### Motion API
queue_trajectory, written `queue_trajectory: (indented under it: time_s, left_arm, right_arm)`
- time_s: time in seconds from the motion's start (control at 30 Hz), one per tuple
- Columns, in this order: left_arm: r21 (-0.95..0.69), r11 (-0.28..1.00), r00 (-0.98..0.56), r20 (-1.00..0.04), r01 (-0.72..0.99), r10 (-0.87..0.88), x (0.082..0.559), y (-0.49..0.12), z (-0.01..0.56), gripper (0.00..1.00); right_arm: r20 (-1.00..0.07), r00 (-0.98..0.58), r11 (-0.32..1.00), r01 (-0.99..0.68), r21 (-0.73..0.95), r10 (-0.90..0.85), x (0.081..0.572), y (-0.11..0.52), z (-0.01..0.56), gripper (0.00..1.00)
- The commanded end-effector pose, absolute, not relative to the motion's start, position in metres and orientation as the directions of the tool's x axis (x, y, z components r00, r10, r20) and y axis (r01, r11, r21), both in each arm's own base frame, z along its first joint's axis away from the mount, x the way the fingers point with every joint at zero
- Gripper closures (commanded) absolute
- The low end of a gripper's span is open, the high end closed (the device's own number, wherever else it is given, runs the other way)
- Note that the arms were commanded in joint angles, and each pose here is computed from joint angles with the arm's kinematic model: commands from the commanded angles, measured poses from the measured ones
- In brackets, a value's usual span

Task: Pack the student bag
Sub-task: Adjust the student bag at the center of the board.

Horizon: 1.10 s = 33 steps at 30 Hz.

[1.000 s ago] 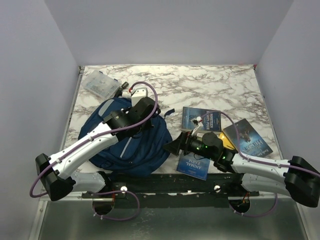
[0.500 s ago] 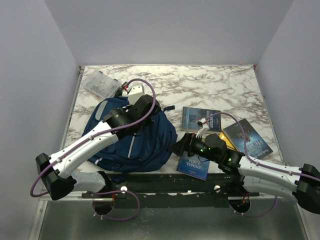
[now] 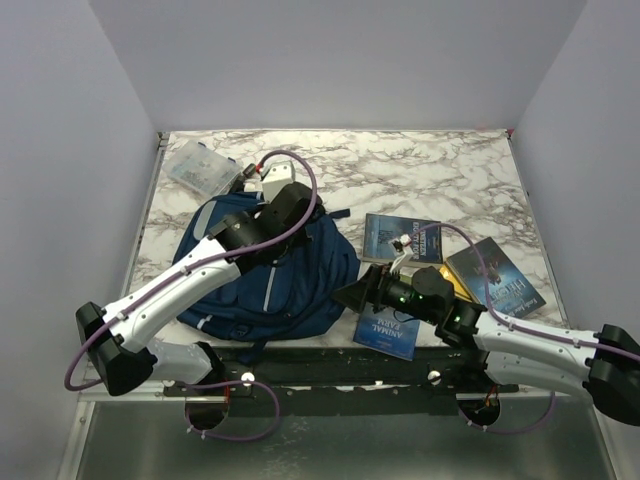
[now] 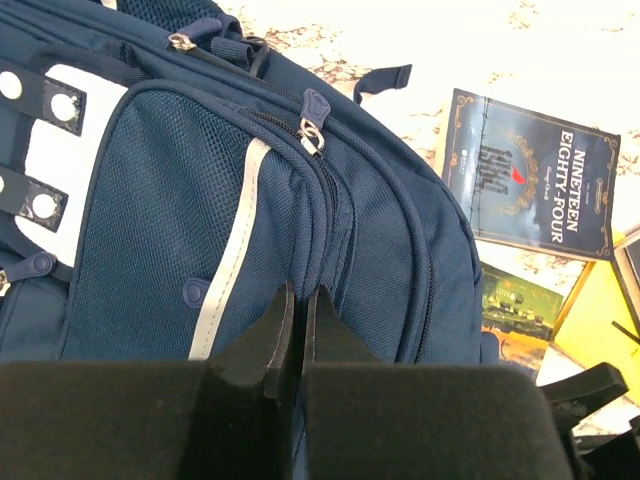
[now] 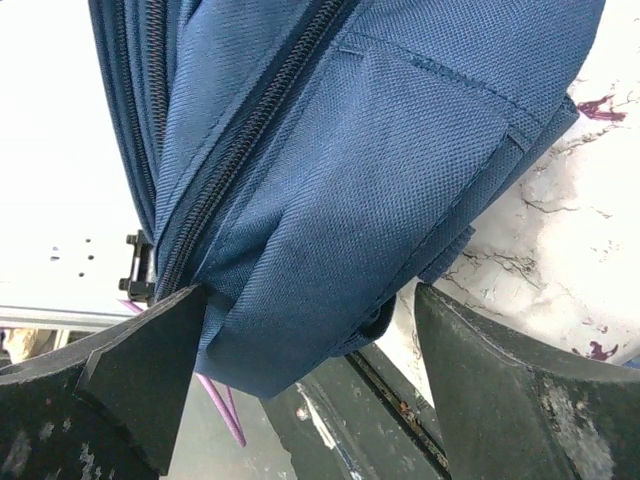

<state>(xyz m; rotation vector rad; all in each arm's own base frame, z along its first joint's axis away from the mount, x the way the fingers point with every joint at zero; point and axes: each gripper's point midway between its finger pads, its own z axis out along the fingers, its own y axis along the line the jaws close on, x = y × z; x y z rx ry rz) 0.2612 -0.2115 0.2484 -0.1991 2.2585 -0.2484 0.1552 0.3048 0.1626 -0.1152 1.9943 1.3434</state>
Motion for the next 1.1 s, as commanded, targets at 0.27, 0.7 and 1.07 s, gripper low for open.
queue_trajectory:
  time_s: [0.27, 0.7, 1.07]
  left_arm:
    - [-0.332, 0.853, -0.489, -0.866, 0.403, -0.106, 0.208, -0.204, 0.249, 1.0]
    - [-0.428, 0.603, -0.458, -0.881, 0.673, -0.115, 0.144, -0.216, 0.25, 1.0]
    - [0.016, 0.445, -0.129, -0.947, 0.895, 0.295, 0.185, -0.269, 0.274, 1.0]
  right_arm:
    - [-0.734, -0.583, 0.743, -0.305, 0.595, 0.349, 0.207, 0.249, 0.172, 0.0]
    - [-0.554, -0.829, 0.481, -0.457, 0.748, 0.074, 0.216, 0.306, 0.179, 0.0]
    - [-0.311, -0.931, 0.276, -0.254, 0.927, 0.19, 0.189, 0.314, 0.16, 0.01]
